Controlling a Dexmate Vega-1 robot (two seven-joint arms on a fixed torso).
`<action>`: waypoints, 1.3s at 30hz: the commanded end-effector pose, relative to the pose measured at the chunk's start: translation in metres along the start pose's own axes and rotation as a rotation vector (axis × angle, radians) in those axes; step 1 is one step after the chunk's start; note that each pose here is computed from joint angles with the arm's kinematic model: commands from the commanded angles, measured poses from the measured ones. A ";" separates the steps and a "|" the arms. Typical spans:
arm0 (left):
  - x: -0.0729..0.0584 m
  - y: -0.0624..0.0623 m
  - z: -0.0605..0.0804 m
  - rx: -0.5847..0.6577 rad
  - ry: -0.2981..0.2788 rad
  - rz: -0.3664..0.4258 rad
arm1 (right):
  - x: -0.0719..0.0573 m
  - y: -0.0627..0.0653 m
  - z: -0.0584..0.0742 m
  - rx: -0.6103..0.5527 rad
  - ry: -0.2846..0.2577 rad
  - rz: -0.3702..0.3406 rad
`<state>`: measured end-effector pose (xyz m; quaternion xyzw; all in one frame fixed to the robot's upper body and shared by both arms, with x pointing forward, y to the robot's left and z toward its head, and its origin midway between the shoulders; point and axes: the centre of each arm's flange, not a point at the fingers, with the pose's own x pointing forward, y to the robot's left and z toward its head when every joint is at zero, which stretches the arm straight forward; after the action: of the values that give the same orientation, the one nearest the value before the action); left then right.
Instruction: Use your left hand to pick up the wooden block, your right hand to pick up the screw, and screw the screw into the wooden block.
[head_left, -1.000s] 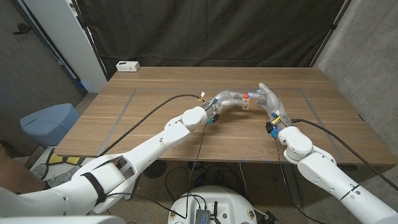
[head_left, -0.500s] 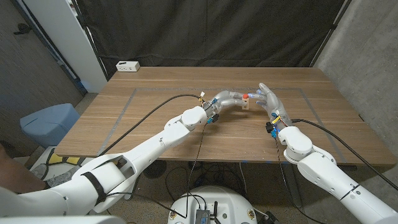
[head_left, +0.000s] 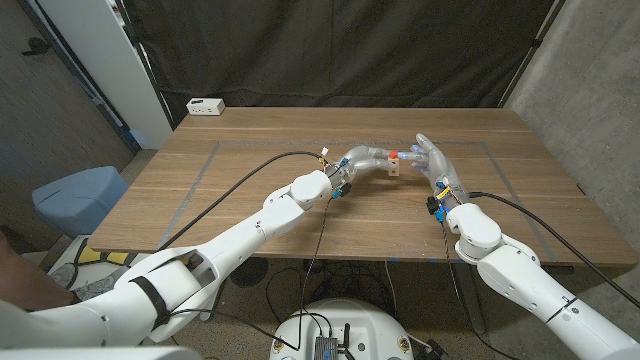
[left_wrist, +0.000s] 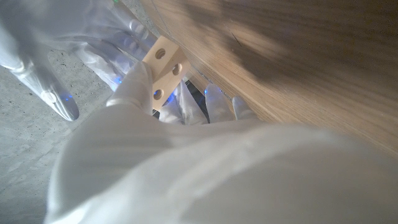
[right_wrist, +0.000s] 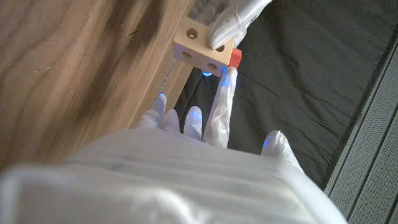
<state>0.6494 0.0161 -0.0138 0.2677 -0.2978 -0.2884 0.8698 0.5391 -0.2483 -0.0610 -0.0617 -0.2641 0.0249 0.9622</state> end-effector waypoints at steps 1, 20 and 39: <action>-0.001 0.002 -0.002 -0.002 0.005 -0.001 | 0.001 0.003 0.000 0.006 -0.002 0.001; -0.001 0.009 -0.003 0.001 0.003 0.006 | 0.002 0.003 0.002 0.010 -0.011 -0.016; -0.002 0.019 -0.003 0.008 -0.011 0.011 | 0.008 -0.001 0.010 0.004 -0.038 -0.038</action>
<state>0.6543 0.0282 -0.0071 0.2691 -0.3005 -0.2835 0.8700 0.5404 -0.2449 -0.0533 -0.0527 -0.2771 0.0149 0.9593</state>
